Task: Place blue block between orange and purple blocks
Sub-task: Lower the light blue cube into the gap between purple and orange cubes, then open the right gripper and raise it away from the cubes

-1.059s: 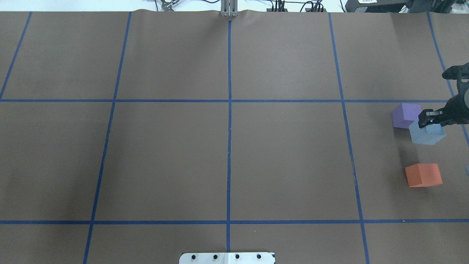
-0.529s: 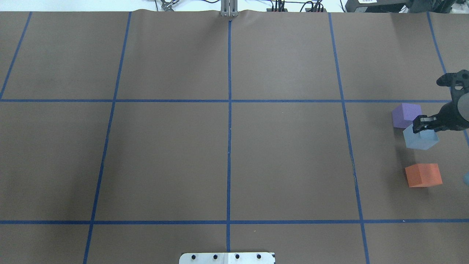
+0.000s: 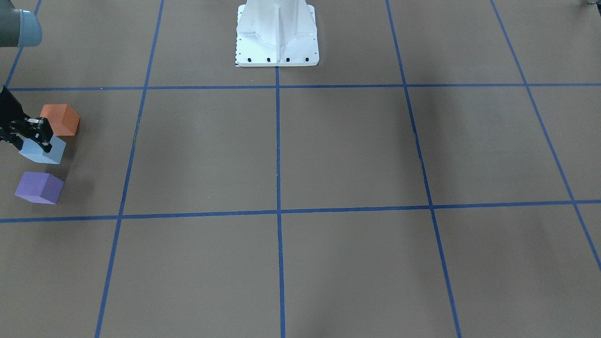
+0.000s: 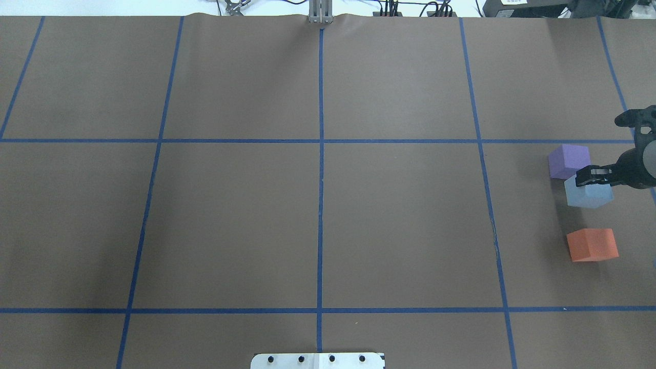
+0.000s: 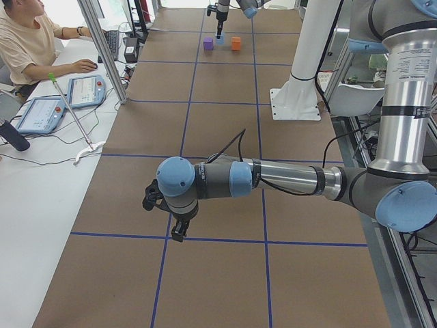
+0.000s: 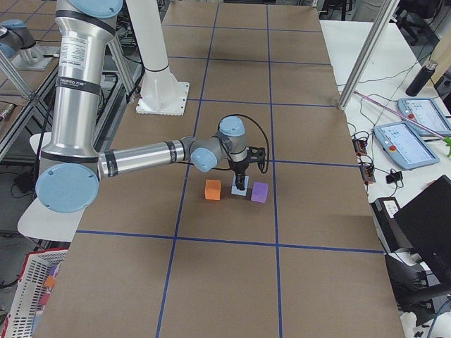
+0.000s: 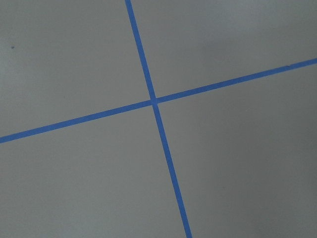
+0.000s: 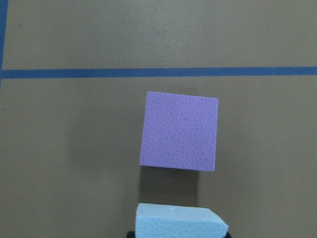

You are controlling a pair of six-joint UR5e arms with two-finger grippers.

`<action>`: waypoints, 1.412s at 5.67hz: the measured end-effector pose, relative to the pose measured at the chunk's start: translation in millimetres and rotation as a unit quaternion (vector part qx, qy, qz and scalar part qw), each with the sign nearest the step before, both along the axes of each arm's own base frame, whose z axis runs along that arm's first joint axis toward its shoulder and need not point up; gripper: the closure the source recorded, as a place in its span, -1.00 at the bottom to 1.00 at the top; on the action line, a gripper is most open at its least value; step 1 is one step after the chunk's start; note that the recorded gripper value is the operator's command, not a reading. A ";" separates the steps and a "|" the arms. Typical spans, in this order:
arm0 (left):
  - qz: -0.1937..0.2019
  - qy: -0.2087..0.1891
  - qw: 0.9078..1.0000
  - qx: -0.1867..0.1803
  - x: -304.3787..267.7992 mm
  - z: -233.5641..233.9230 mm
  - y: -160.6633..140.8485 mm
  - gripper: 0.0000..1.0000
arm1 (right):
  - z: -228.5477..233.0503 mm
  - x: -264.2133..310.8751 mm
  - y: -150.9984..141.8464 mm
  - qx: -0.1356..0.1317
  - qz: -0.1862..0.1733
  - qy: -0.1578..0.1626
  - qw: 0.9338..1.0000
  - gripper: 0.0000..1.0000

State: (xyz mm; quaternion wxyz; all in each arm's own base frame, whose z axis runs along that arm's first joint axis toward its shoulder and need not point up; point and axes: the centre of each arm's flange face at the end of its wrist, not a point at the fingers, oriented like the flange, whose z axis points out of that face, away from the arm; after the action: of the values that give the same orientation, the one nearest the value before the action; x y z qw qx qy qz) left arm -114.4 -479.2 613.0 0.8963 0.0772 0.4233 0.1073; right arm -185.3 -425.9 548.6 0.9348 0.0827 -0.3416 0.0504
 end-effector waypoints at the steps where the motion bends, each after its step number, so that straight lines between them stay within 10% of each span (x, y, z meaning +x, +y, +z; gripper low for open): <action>1: 0.000 0.000 1.000 0.000 0.0 0.1 0.0 -1.00 | -0.5 -0.3 -0.6 0.002 0.001 0.001 1.000 -0.97; 5: 0.000 -0.001 1.000 0.004 -0.1 -0.4 -0.7 -1.00 | -17.0 39.9 -12.2 0.020 -0.031 -0.023 0.999 -0.98; 8: 0.001 -0.001 1.000 0.003 0.1 3.2 1.9 -1.00 | 12.3 198.2 -32.1 0.034 -0.117 0.039 0.992 -0.98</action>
State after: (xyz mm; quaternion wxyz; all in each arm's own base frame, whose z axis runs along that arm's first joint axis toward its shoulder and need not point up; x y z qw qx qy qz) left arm -114.3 -477.3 616.2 0.8965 0.0795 0.4220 0.1094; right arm 12.9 -458.0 560.9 0.9436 0.0753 -0.3139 -0.0742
